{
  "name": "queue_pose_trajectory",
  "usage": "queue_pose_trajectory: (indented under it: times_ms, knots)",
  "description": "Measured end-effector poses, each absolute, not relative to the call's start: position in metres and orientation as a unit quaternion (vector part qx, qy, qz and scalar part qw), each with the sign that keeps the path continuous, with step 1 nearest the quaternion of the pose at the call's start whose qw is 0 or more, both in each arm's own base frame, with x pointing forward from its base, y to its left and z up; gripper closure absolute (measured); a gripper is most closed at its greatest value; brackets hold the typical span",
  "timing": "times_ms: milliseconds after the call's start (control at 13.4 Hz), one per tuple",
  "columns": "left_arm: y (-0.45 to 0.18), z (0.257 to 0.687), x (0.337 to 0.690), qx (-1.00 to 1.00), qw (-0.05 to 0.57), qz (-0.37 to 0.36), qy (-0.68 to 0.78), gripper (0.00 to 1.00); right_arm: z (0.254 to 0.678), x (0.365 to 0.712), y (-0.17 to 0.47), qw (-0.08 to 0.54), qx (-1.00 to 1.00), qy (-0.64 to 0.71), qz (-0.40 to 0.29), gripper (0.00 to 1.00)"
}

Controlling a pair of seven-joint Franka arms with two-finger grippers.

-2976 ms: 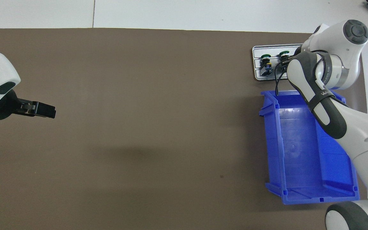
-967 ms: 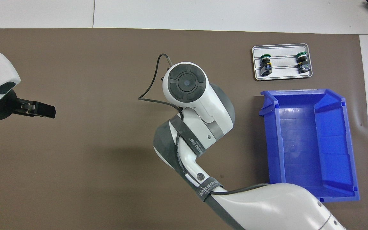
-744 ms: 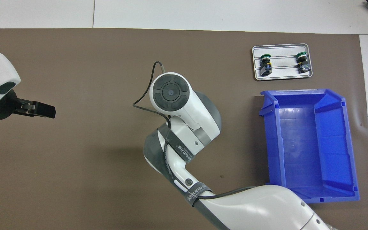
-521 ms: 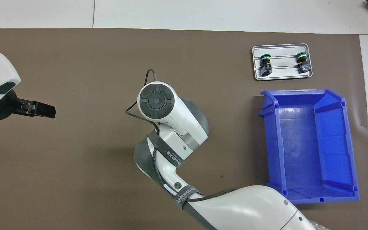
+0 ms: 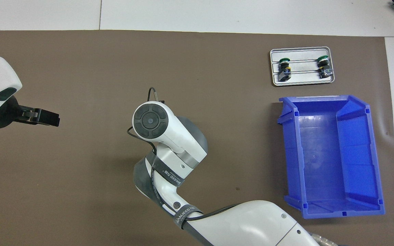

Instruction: Place and press button with both arms

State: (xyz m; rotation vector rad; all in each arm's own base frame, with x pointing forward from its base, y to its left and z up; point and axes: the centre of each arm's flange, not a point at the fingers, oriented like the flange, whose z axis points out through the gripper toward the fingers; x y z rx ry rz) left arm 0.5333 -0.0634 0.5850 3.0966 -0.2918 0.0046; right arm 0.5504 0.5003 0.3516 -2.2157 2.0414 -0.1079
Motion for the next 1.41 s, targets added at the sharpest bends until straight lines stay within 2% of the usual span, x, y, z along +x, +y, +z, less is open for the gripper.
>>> queue_pose_trajectory:
  times_ms: [372, 595, 670, 967, 1042, 1414]
  knots:
    - [-0.063, 0.585, 0.533, 0.995, 0.016, 0.001, -0.094, 0.00, 0.321, 0.519, 0.518, 0.036, -0.751, 0.659, -0.027, 0.59]
    - [-0.064, 0.585, 0.533, 0.995, 0.016, 0.001, -0.094, 0.00, 0.314, 0.515, 0.518, 0.036, -0.752, 0.657, -0.024, 0.59]
    - [-0.065, 0.585, 0.533, 0.995, 0.016, 0.001, -0.095, 0.00, 0.315, 0.513, 0.520, 0.037, -0.754, 0.656, -0.023, 0.52]
    - [-0.065, 0.585, 0.533, 0.995, 0.015, 0.001, -0.095, 0.00, 0.331, 0.516, 0.519, 0.052, -0.747, 0.663, -0.013, 0.06]
    - [-0.065, 0.585, 0.533, 0.995, 0.015, 0.001, -0.095, 0.00, 0.340, 0.520, 0.514, 0.058, -0.744, 0.666, -0.014, 0.00]
    - [-0.071, 0.590, 0.539, 0.994, 0.016, 0.035, -0.099, 0.00, 0.400, 0.548, 0.459, 0.085, -0.759, 0.646, -0.025, 0.00]
